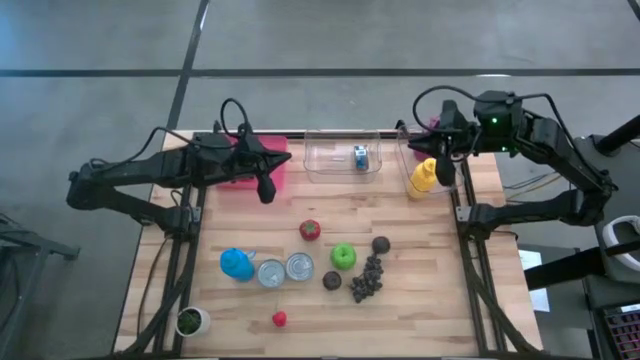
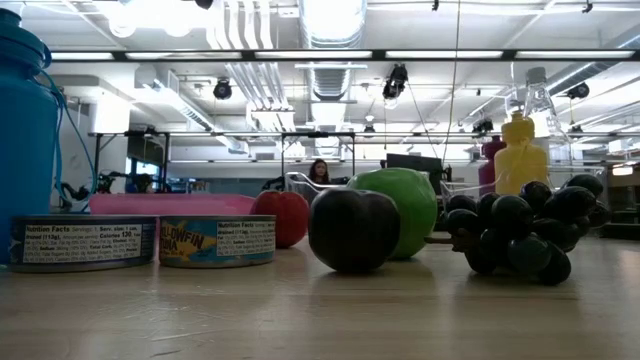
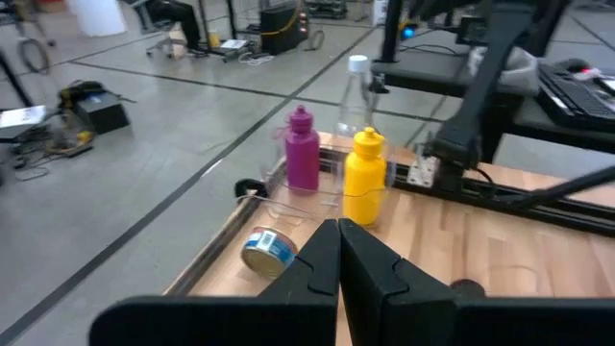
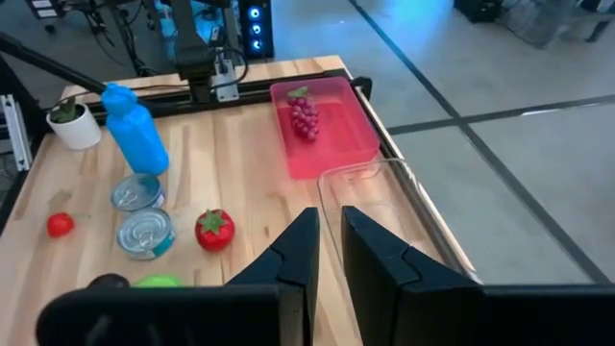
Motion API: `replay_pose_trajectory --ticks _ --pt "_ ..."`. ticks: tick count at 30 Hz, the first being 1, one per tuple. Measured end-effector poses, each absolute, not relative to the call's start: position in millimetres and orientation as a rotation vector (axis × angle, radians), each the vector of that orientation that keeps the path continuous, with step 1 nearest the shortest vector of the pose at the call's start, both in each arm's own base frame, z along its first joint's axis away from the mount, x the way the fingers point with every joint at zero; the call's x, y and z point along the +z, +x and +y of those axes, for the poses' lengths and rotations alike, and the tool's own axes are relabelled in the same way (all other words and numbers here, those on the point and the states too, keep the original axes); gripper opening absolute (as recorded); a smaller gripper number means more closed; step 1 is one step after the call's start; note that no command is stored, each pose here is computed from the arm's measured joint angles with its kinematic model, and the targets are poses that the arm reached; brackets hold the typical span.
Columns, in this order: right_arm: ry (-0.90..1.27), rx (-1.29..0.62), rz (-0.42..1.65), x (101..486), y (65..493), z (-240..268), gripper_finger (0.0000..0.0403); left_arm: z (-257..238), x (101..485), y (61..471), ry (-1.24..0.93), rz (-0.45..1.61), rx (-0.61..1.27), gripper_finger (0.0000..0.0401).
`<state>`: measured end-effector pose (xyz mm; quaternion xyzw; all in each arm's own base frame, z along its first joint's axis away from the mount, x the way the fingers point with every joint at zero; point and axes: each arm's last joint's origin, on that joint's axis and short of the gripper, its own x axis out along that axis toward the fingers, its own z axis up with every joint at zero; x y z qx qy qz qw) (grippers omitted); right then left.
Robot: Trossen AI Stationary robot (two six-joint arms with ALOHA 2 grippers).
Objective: Pick & Place Food Item
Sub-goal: Put the red tomato into the red transparent bin
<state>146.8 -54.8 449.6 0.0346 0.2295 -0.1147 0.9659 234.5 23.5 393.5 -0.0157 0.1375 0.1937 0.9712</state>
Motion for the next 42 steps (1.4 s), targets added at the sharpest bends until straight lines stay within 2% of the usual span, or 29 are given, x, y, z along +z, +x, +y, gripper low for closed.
replay_pose_trajectory --ticks 5,11,19,34,42 --pt "0.074 -0.231 0.48 442.7 149.5 -55.9 0.0043 22.4 378.7 231.3 -0.03 0.307 0.358 0.0006" --pt "0.081 -0.232 0.485 440.1 150.1 -56.1 0.0043 21.8 375.4 222.5 -0.051 0.213 0.357 0.0006" --pt "0.084 -0.232 0.486 439.9 150.4 -56.2 0.0044 21.5 363.8 217.8 -0.048 0.237 0.356 0.0006" --pt "0.13 -0.245 0.488 438.9 152.4 -57.1 0.0045 21.4 364.9 218.1 -0.063 0.222 0.356 0.0006" --pt "0.146 -0.115 0.492 437.9 156.1 -51.4 0.0043 21.4 364.9 218.1 -0.079 0.219 0.358 0.0006"
